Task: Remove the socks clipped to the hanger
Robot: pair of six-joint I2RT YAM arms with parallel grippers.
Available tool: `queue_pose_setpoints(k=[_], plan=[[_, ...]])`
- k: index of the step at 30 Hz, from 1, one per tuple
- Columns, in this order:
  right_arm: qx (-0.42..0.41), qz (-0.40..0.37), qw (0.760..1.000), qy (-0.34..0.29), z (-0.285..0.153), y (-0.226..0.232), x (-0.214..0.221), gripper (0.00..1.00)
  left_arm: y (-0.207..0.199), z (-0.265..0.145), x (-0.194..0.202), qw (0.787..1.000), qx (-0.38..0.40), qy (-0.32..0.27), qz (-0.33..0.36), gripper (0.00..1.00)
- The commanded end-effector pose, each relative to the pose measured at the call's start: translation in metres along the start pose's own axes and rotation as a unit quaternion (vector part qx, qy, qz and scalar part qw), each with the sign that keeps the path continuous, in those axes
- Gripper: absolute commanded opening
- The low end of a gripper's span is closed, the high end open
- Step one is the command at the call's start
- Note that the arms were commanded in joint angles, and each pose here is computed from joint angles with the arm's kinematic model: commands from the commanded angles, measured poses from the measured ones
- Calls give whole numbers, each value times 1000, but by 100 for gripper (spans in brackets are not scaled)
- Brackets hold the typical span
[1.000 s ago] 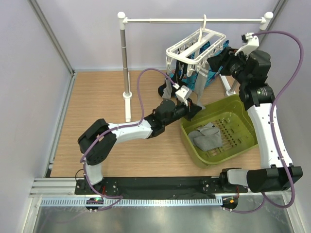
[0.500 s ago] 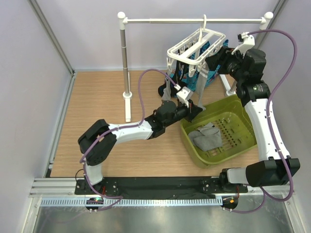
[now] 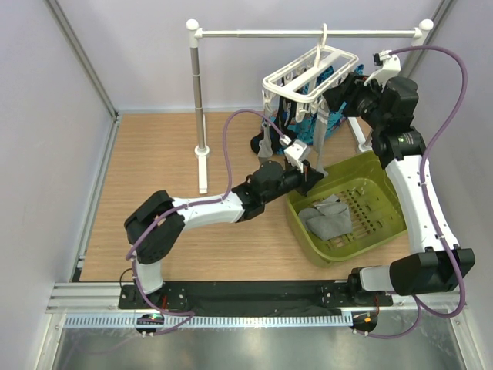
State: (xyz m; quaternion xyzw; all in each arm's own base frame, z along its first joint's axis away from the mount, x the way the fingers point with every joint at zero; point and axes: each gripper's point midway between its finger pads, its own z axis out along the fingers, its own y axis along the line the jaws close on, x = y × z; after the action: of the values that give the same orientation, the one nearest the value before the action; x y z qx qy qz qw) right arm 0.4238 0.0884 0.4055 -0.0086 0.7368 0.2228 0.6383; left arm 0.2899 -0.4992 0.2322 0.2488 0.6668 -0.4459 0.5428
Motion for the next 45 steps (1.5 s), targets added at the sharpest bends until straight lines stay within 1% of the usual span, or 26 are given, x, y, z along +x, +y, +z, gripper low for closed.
queue_pose_setpoints(k=[1,7,14,16,17,24,28,40,45], plan=[[-1,-13,999,-42,-1,8,-23,62,-15,1,-42,999,7,-43,17,0],[14,-8,999,-40,-2,3,-20,63,-12,3,-41,999,-11,-39,22,0],[-4,2,996,-87,-2,9,-25,62,-21,6,-44,999,-6,-44,21,0],[-4,5,996,-88,-4,8,-22,62,-23,6,-44,999,-6,-43,22,0],[-7,1,995,-102,-4,9,-28,62,-23,7,-44,999,-6,-43,21,0],[-12,4,995,-104,-3,9,-23,62,-26,8,-42,999,-4,-38,23,0],[-11,3,994,-113,-2,9,-27,61,-28,8,-41,999,-3,-38,23,0],[-17,12,995,-102,9,9,-21,58,-33,11,-40,999,-1,-37,24,0],[-10,-3,995,-94,8,16,-16,58,-32,11,-40,999,-2,-37,24,0]])
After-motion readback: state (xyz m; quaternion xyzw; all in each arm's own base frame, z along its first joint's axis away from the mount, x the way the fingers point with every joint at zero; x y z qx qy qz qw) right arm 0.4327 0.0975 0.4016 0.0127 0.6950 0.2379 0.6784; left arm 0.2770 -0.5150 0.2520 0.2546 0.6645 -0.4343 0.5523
